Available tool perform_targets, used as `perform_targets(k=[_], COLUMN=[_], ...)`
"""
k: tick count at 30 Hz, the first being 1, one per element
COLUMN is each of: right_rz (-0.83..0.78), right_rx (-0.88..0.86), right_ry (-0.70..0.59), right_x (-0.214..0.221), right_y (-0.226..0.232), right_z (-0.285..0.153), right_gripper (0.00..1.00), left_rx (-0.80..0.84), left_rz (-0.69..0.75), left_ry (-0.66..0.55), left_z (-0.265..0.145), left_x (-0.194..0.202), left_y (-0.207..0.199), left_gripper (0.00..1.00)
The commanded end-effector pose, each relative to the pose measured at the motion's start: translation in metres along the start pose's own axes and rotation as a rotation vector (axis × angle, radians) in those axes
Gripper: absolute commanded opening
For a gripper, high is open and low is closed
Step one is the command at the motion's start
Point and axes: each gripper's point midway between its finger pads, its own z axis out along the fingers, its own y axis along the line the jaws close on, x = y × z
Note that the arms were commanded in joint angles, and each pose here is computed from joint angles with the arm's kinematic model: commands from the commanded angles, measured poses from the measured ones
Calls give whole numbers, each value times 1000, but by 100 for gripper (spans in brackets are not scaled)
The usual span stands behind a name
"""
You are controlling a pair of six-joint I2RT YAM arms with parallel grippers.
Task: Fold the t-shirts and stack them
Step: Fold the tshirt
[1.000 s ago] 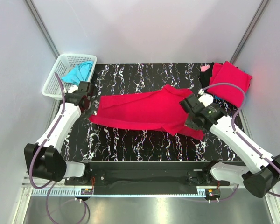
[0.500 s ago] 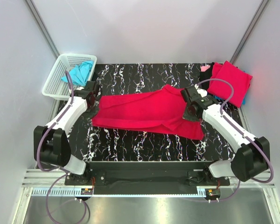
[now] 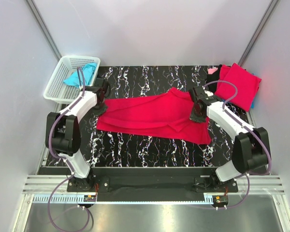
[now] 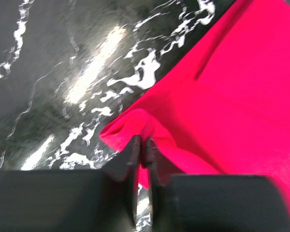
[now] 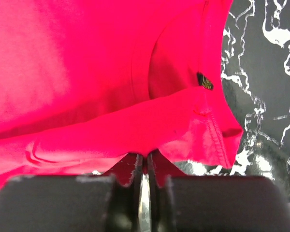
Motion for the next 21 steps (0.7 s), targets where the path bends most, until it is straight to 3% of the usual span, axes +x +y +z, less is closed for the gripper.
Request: perform_targets(k=[1, 2, 4, 6, 11, 15, 17, 21], right_rz=[-10, -16, -9, -5, -4, -3, -3, -18], right_rx=[-19, -11, 3, 12, -8, -65, -77, -134], right_ry=[-48, -48, -76, -94, -97, -47, -27, 46], right_x=[-20, -21, -30, -36, -39, -21, -8, 18], right_y=[10, 10, 10, 9, 12, 14, 10, 11], right_z=[7, 11, 13, 14, 10, 5, 6, 6], right_gripper=[19, 23, 36, 44, 44, 36, 27, 24], left_rx=[71, 76, 72, 68, 102, 161, 168, 188], left_rz=[-12, -20, -36, -56, -84, -65, -49, -4], left_ry=[-55, -72, -102, -124, -149, -105, -84, -59], left_z=[-2, -1, -1, -2, -15, -25, -26, -31], left_x=[-22, -27, -32, -37, -39, -26, -14, 3], left_y=[-22, -24, -24, -23, -20, -20, -17, -16], left_gripper=[38, 54, 68, 70, 75, 75, 75, 74])
